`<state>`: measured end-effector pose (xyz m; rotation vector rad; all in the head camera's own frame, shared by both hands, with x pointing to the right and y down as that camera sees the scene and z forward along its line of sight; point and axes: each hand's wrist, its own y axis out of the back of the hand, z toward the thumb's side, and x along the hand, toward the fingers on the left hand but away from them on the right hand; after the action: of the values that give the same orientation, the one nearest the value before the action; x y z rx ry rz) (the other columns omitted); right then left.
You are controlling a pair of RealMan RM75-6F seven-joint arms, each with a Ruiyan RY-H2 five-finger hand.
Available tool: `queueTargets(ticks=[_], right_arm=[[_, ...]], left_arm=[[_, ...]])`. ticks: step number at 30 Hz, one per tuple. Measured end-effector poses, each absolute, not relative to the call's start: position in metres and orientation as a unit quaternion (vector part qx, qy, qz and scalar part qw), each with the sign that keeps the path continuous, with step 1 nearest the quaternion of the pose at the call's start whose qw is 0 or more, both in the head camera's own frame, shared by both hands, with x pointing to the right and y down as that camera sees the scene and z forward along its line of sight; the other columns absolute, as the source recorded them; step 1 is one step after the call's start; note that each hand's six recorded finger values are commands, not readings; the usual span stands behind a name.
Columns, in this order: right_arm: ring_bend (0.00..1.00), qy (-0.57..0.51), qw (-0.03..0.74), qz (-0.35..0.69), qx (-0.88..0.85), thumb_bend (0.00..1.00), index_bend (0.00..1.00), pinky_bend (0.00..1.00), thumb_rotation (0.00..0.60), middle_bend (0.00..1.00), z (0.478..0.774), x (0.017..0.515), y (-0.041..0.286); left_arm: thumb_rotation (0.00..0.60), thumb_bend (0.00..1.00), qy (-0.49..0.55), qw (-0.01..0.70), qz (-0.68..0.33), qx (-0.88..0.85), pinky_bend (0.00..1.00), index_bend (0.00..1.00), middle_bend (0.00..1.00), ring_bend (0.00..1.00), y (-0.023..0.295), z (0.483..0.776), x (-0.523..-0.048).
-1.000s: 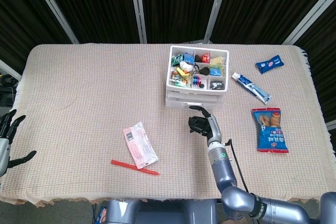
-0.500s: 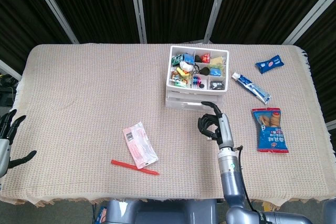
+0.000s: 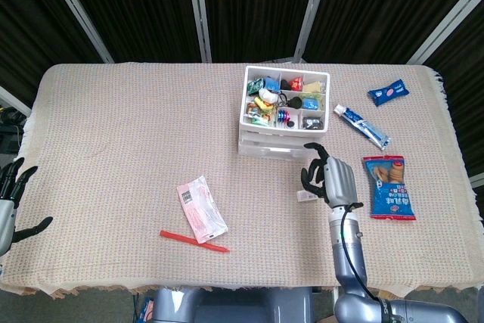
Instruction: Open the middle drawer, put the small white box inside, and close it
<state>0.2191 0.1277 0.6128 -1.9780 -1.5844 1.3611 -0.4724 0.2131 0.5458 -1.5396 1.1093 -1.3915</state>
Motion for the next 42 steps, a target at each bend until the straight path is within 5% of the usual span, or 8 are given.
queueTargets(ticks=[19, 42], right_arm=[[0.69, -0.527, 0.136, 0.510, -0.666, 0.44, 0.39, 0.57, 0.600, 0.70, 0.627, 0.229, 0.119], [0.69, -0.541, 0.127, 0.474, -0.683, 0.44, 0.40, 0.57, 0.600, 0.70, 0.612, 0.234, 0.147]], left_arm=[[0.600, 0.06, 0.434, 0.383, -0.546, -0.605, 0.00, 0.12, 0.00, 0.00, 0.213, 0.546, -0.472], [0.600, 0.06, 0.432, 0.384, -0.546, -0.607, 0.00, 0.12, 0.00, 0.00, 0.214, 0.547, -0.469]])
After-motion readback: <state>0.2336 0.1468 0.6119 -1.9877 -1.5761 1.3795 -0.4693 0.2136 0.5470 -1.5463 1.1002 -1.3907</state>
